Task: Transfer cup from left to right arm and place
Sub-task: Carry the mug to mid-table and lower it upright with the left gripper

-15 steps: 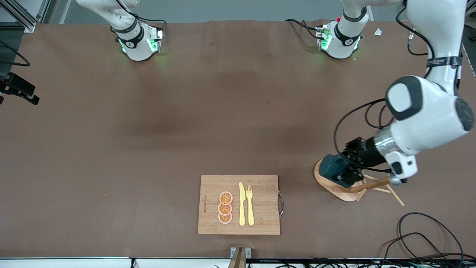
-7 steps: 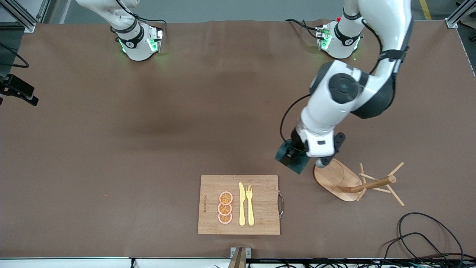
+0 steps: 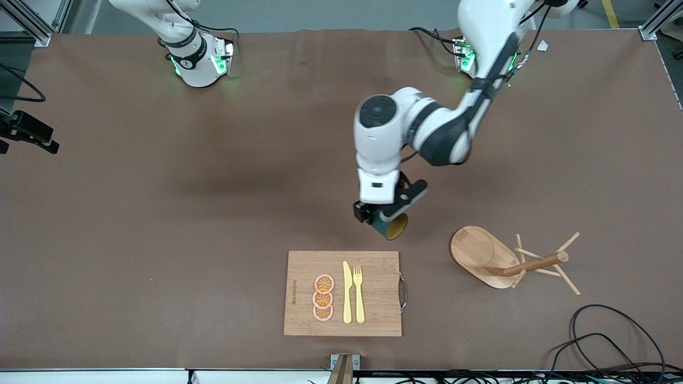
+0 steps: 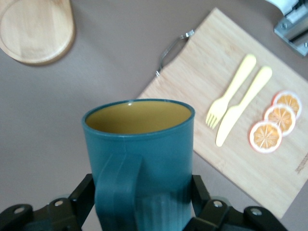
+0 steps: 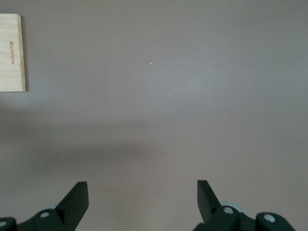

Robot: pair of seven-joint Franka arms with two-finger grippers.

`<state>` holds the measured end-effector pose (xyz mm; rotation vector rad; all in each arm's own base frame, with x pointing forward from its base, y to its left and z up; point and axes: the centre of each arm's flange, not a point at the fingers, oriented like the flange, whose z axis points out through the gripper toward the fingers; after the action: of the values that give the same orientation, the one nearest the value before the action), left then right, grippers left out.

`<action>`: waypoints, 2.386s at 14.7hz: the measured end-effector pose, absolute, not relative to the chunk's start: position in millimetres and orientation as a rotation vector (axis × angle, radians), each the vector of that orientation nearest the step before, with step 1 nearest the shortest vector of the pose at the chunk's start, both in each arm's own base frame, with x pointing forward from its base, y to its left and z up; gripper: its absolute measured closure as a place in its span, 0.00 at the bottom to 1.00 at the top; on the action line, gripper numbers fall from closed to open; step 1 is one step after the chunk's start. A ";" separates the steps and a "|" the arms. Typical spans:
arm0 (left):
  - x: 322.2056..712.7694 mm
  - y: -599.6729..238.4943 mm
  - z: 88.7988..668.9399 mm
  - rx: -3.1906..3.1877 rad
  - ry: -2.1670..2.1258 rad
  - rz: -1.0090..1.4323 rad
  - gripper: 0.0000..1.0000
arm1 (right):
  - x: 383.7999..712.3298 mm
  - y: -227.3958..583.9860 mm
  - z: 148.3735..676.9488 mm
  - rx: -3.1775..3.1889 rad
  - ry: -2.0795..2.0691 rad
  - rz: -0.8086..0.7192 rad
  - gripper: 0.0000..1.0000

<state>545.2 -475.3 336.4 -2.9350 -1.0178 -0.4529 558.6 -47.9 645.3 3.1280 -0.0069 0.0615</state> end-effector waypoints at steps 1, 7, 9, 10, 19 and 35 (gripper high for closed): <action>534.6 -491.7 323.3 -2.922 -0.998 -0.490 0.16 | 558.6 -48.1 645.1 3.128 -0.004 0.061 0.00; 489.4 -543.8 265.3 -2.843 -0.839 -0.786 0.16 | 558.5 -53.0 643.1 3.128 -0.008 0.054 0.00; 475.1 -554.8 240.9 -2.811 -0.789 -0.892 0.16 | 558.2 -56.9 642.2 3.128 -0.015 0.049 0.00; 468.4 -559.4 228.8 -2.797 -0.774 -0.944 0.16 | 558.2 -59.2 641.1 3.128 -0.014 0.045 0.00; 412.0 -583.6 169.9 -2.621 -0.680 -1.247 0.16 | 559.2 -67.9 634.4 3.129 -0.016 0.024 0.00; 345.0 -596.7 98.2 -2.443 -0.524 -1.532 0.00 | 559.6 -69.2 632.5 3.129 -0.004 0.018 0.00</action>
<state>345.0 -596.7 98.2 -2.4432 -0.5237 -1.5320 559.6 -69.2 632.5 3.1293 -0.0035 0.0183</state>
